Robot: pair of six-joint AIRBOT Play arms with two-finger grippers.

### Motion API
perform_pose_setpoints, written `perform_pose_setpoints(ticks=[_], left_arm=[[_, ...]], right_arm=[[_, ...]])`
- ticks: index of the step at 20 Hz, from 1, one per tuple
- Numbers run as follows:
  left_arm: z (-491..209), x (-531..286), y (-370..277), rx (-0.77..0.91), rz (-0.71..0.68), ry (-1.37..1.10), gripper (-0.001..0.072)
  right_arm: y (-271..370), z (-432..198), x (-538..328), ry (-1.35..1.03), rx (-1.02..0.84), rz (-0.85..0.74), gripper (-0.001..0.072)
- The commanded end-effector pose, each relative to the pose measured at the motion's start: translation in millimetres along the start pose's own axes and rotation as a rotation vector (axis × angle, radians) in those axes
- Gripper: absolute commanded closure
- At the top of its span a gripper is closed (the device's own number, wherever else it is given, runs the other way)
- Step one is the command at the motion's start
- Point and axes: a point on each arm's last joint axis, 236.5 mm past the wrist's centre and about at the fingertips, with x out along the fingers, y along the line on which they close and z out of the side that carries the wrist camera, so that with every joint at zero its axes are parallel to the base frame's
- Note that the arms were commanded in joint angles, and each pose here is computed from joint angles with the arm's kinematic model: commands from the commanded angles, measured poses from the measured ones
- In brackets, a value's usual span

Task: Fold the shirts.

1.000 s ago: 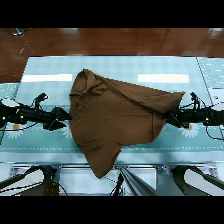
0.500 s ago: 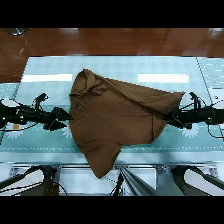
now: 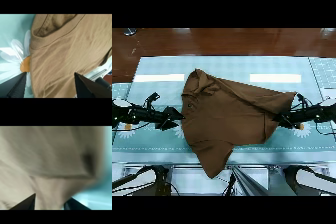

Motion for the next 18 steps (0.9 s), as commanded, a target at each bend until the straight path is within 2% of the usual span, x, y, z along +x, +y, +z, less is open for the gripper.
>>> perform_pose_setpoints(ticks=[1,2,6,10,16,17,18], left_arm=[[1,0,0,0.0,0.001,-0.006,0.0003],[0,0,0,0.0,-0.001,0.001,0.0003],[-12,-6,9,0.034,0.022,0.046,0.0003],[-43,4,29,0.014,0.127,0.161,0.0004],[-76,72,-8,0.099,0.073,0.191,0.0006],[-75,80,-19,0.127,0.059,0.174,0.0047],[-71,87,-34,0.15,0.021,0.145,0.0457]], right_arm=[[16,8,29,0.001,-0.061,0.013,0.0536],[27,8,33,0.005,-0.13,0.011,0.0691],[74,18,6,0.015,-0.278,0.051,0.0691],[118,38,-43,-0.14,-0.387,0.07,0.0691],[135,27,-66,-0.184,-0.433,0.084,0.0691],[136,25,-68,-0.189,-0.436,0.085,0.0691],[138,24,-70,-0.194,-0.434,0.087,0.0691]])
